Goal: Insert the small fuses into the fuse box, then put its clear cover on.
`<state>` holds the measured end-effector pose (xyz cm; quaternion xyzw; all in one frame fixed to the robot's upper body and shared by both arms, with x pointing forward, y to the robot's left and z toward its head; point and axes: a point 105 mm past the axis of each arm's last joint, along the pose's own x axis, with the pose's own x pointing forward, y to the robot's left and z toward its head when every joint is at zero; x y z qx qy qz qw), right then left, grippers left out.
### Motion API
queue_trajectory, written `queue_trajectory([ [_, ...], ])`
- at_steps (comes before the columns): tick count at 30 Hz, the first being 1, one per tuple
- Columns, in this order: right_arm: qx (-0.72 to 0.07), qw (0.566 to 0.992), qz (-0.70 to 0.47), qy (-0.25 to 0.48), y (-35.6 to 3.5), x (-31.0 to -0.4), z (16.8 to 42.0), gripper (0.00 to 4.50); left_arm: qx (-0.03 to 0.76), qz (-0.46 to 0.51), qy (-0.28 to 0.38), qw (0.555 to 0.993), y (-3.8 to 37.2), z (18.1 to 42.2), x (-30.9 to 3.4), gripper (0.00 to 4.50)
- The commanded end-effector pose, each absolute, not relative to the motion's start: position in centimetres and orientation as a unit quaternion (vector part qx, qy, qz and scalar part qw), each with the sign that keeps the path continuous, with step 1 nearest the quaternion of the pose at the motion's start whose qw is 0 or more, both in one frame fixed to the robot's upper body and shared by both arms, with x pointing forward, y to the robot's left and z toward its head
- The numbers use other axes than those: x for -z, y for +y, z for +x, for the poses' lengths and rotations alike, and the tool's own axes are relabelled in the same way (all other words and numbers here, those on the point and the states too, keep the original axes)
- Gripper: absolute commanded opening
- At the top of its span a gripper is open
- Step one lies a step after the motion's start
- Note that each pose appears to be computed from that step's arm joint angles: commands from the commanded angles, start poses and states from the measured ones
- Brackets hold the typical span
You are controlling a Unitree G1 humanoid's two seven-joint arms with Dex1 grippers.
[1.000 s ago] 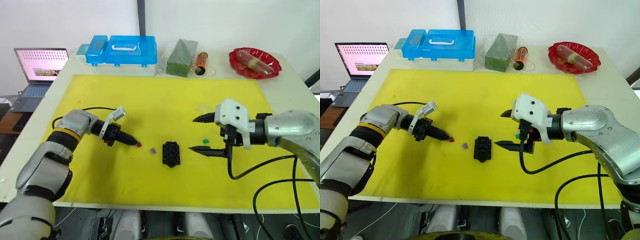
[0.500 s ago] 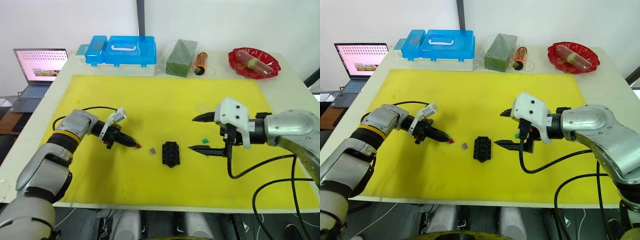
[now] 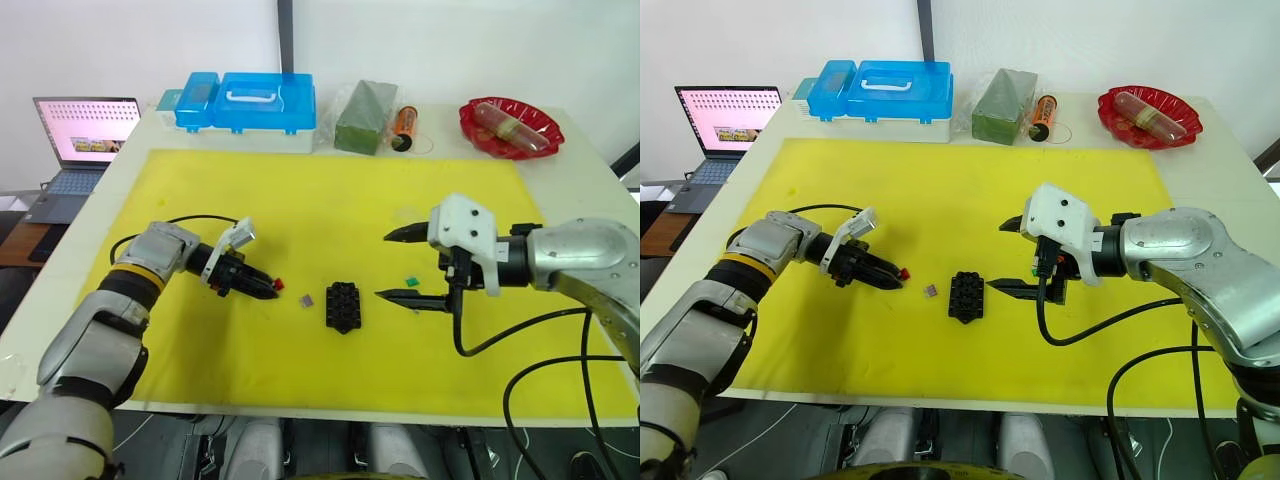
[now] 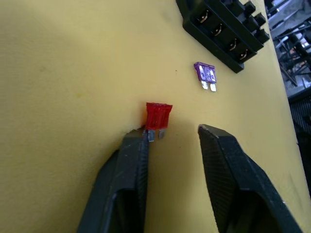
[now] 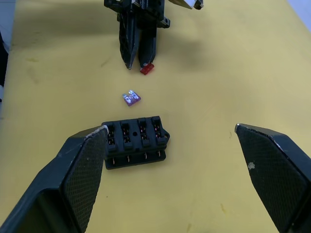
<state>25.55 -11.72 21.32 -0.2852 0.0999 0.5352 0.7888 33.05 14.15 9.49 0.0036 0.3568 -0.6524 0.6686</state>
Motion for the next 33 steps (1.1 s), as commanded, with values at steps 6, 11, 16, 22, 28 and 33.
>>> queue_trajectory([
  [6, -0.538, 0.785, -0.299, 0.076, -11.4, -22.2, 25.4, 4.50, 0.628, -0.036, 0.358, 0.690, 14.8, 33.9, -10.3, 1.73],
  [11, -0.539, 0.784, -0.299, 0.076, -11.3, -22.2, 25.4, 4.50, 0.624, -0.042, 0.360, 0.692, 14.8, 33.9, -10.2, 1.73],
  [16, -0.540, 0.783, -0.300, 0.075, -11.3, -22.3, 25.4, 4.50, 0.621, -0.050, 0.355, 0.697, 14.8, 34.1, -10.3, 1.54],
  [22, -0.541, 0.782, -0.301, 0.075, -11.3, -22.3, 25.5, 4.50, 0.621, -0.045, 0.354, 0.698, 14.9, 34.1, -10.1, 0.01],
  [28, -0.540, 0.783, -0.300, 0.075, -11.3, -22.3, 25.5, 4.50, 0.634, -0.029, 0.354, 0.687, 14.7, 33.5, -9.8, 0.01],
  [33, -0.539, 0.784, -0.299, 0.074, -11.3, -22.4, 25.5, 4.50, 0.643, -0.038, 0.330, 0.690, 14.2, 33.6, -10.8, 0.01],
])
